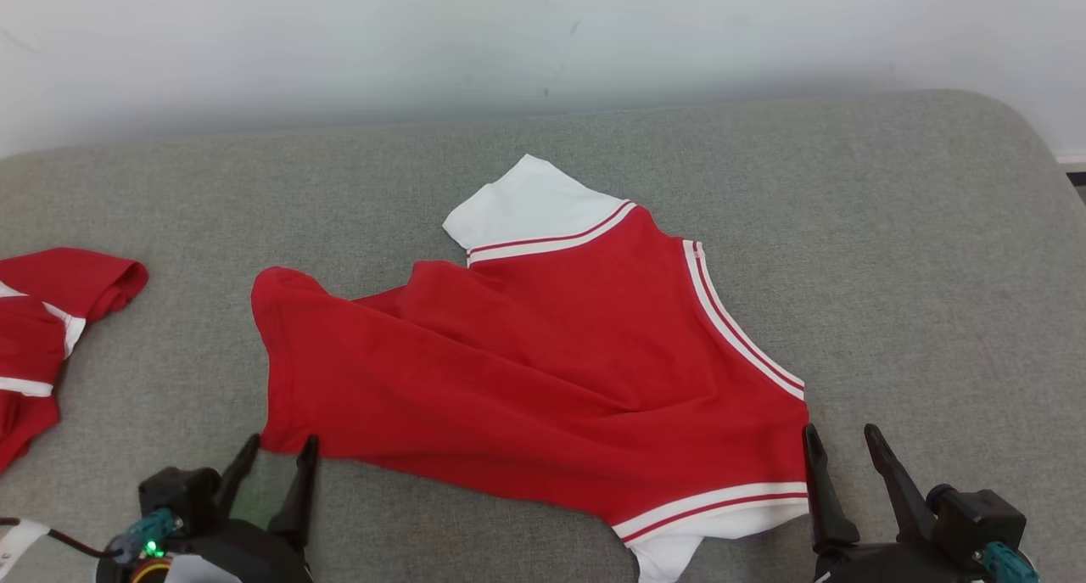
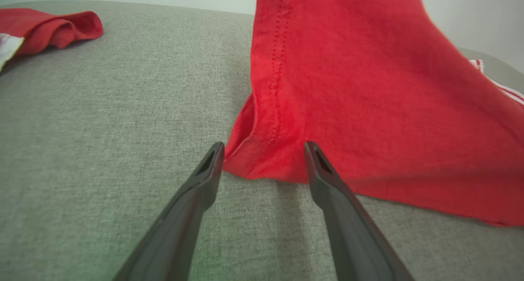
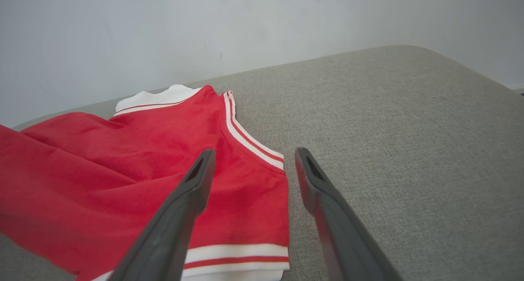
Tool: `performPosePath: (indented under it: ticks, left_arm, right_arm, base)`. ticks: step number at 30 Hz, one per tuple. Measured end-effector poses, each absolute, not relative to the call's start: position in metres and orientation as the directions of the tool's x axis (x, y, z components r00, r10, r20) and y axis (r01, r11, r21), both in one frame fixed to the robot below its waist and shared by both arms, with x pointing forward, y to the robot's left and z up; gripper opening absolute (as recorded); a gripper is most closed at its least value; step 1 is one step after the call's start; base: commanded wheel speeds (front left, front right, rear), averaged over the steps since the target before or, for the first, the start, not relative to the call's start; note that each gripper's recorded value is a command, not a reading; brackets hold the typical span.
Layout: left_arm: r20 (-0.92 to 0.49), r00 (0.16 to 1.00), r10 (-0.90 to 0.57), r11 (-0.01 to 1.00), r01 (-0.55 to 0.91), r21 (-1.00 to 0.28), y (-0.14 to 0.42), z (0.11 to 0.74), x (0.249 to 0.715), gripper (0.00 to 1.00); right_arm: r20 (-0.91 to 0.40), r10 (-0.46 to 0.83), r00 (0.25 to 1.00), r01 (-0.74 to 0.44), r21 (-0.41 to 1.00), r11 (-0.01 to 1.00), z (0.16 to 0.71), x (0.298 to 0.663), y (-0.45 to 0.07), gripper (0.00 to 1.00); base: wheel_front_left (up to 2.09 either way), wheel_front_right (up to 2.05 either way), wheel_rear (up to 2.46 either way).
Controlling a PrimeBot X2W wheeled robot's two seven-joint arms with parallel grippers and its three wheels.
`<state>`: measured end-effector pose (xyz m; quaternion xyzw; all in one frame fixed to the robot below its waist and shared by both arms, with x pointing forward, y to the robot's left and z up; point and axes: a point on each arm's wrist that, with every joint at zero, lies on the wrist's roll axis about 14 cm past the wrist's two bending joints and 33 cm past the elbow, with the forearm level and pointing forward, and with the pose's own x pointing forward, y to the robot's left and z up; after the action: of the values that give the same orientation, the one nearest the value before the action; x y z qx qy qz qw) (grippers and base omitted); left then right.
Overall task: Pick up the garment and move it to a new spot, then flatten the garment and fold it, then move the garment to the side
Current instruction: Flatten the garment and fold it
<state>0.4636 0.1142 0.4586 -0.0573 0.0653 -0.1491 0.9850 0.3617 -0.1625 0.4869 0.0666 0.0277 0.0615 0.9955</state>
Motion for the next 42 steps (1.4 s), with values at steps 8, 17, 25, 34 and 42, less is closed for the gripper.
performPosePath:
  ticks: [8, 17, 25, 34, 42]
  left_arm:
    - [-0.119, 0.944, -0.307, 0.945, 0.287, -0.155, 0.111, 0.458, 0.460, 0.00]
    - [-0.070, 0.957, -0.282, 0.949, 0.268, -0.165, 0.122, 0.468, 0.425, 0.00]
    - [-0.075, 0.969, -0.235, 0.962, 0.221, -0.161, 0.142, 0.473, 0.393, 0.00]
    - [-0.083, 0.983, -0.167, 0.976, 0.152, -0.156, 0.165, 0.478, 0.380, 0.00]
    - [-0.057, 0.988, -0.146, 0.976, 0.134, -0.171, 0.162, 0.478, 0.378, 1.00]
  right_arm:
    - [-0.054, 0.135, 0.989, -0.126, 0.137, 0.982, 0.487, 0.359, -0.159, 1.00]
    - [-0.038, 0.152, 0.988, -0.146, 0.140, 0.979, 0.492, 0.353, -0.153, 1.00]
    - [-0.030, 0.172, 0.985, -0.166, 0.143, 0.976, 0.494, 0.352, -0.146, 1.00]
    - [-0.049, 0.162, 0.986, -0.153, 0.142, 0.978, 0.490, 0.349, -0.150, 1.00]
    - [-0.066, 0.154, 0.986, -0.144, 0.142, 0.979, 0.487, 0.348, -0.153, 1.00]
  base:
    - [0.00, 0.00, 0.00]
    - [0.00, 0.00, 0.00]
    - [0.00, 0.00, 0.00]
    - [0.00, 0.00, 0.00]
    - [0.00, 0.00, 0.00]
